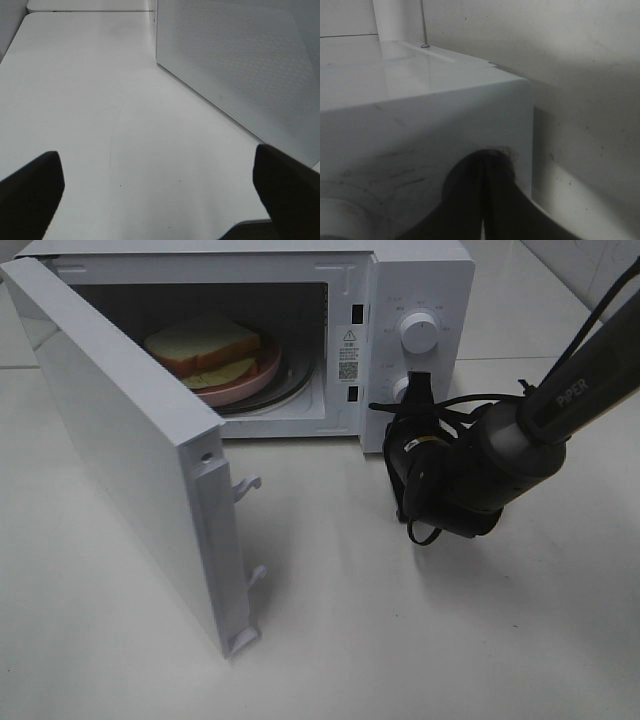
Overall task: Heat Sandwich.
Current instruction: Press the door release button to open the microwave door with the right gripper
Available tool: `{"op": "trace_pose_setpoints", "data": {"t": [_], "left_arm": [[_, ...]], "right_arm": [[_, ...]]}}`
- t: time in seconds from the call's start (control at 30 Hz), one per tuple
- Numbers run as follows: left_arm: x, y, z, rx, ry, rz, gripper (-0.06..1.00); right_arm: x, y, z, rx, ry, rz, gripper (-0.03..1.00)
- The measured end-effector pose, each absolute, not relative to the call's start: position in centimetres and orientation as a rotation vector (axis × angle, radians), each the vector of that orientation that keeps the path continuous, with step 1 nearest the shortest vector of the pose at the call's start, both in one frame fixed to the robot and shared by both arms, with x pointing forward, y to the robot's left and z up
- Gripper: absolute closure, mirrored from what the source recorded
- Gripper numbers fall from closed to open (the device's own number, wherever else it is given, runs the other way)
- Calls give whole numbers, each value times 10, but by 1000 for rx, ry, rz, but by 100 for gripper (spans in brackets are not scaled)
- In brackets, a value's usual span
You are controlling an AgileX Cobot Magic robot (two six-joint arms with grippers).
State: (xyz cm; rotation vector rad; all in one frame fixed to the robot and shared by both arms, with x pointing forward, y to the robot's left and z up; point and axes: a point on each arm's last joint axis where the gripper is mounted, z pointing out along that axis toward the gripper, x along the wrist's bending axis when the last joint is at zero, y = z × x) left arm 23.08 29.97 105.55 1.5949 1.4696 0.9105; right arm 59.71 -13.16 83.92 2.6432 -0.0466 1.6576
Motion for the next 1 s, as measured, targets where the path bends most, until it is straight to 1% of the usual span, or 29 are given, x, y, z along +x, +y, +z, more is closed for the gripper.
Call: {"op": "trace_pose_setpoints", "data": {"t": [0.5, 1.0], "left_arm": [[231, 300, 1055, 1595, 1470, 911, -2], [231, 300, 1055, 1595, 1470, 911, -2]], "right_arm": [[597, -132, 839, 2641, -49, 1655, 95], [591, -133, 848, 2720, -128, 1633, 95]]}}
